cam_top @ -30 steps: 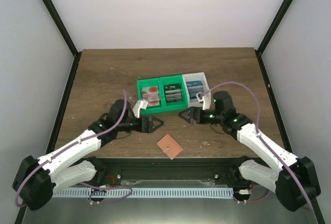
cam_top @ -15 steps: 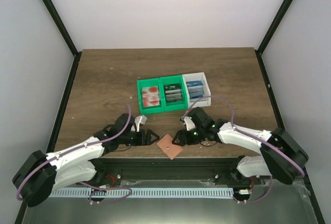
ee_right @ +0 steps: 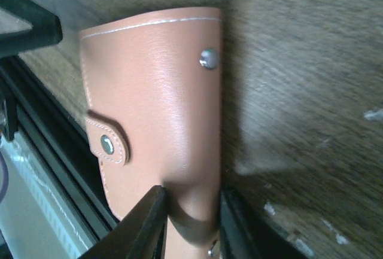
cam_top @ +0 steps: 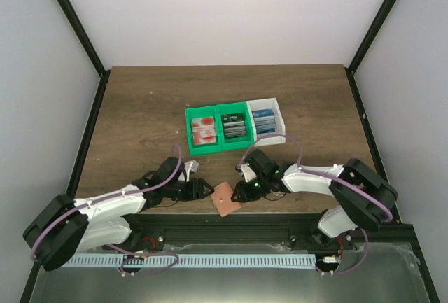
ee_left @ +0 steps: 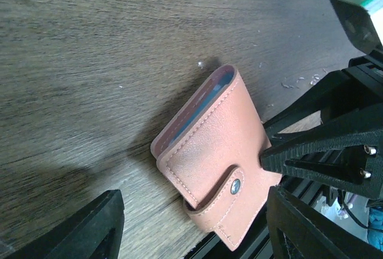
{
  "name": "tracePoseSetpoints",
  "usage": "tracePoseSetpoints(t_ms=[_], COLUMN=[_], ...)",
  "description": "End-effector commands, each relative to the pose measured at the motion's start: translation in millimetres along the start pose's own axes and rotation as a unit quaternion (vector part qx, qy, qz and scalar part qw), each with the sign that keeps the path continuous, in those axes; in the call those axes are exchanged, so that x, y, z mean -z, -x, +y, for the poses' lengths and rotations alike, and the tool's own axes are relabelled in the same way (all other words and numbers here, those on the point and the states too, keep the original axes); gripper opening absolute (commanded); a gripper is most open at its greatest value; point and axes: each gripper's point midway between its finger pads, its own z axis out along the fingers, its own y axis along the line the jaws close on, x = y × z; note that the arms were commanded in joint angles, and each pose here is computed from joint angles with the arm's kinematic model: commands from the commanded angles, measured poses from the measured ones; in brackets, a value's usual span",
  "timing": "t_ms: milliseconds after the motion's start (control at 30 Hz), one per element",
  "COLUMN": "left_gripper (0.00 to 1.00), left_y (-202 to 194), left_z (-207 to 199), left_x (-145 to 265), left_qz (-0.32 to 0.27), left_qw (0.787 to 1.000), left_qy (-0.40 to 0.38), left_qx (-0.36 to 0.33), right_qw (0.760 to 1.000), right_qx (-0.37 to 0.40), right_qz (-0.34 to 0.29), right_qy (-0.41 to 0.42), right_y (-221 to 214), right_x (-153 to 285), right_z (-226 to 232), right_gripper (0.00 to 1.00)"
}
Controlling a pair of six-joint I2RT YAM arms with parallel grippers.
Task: Put the credit cards into the card holder
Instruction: Open the card holder at the center of the board.
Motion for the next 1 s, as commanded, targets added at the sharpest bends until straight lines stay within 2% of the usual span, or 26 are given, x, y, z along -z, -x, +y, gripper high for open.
tracePoseSetpoints(t_ms=[0,133,267,467,667,800,967], left_gripper=[0.67,0.67,0.67,0.67,0.67,0.67,0.63], left_y=[2.6,7.0,13.1,19.5,22.8,22.1,24.8], left_z=[-1.5,-0.1,-1.8,-4.9,-8.3,-12.5,-18.6], left_x=[-3.7,-5.0,-5.4,-5.5,-11.4,-17.2,-23.3], left_qz=[-0.003,-0.01,-0.019,-0.027,-0.021,-0.007,0.003], left_qw=[1.0,1.0,1.0,0.999,0.999,0.999,0.999], left_qy=[-0.003,0.005,0.01,0.012,0.008,-0.001,-0.009], left_qx=[-0.006,-0.008,-0.012,-0.016,-0.023,-0.032,-0.044], right_qw=[1.0,0.999,0.996,0.986,0.967,0.966,0.971], right_qx=[0.0,-0.005,-0.02,-0.057,-0.13,-0.135,-0.114], right_qz=[-0.011,-0.043,-0.078,-0.143,-0.199,-0.201,-0.19], right_qy=[-0.016,-0.029,-0.039,-0.061,-0.097,-0.094,-0.094], right_y=[8.1,19.5,31.9,51.5,61.7,62.4,62.0], right_x=[-5.9,-2.3,3.2,16.6,29.9,27.0,24.9], right_z=[-4.0,-6.4,-7.0,-12.1,-29.3,-31.1,-27.7], right_gripper=[0.2,0.09,0.04,0.02,0.03,0.08,0.31])
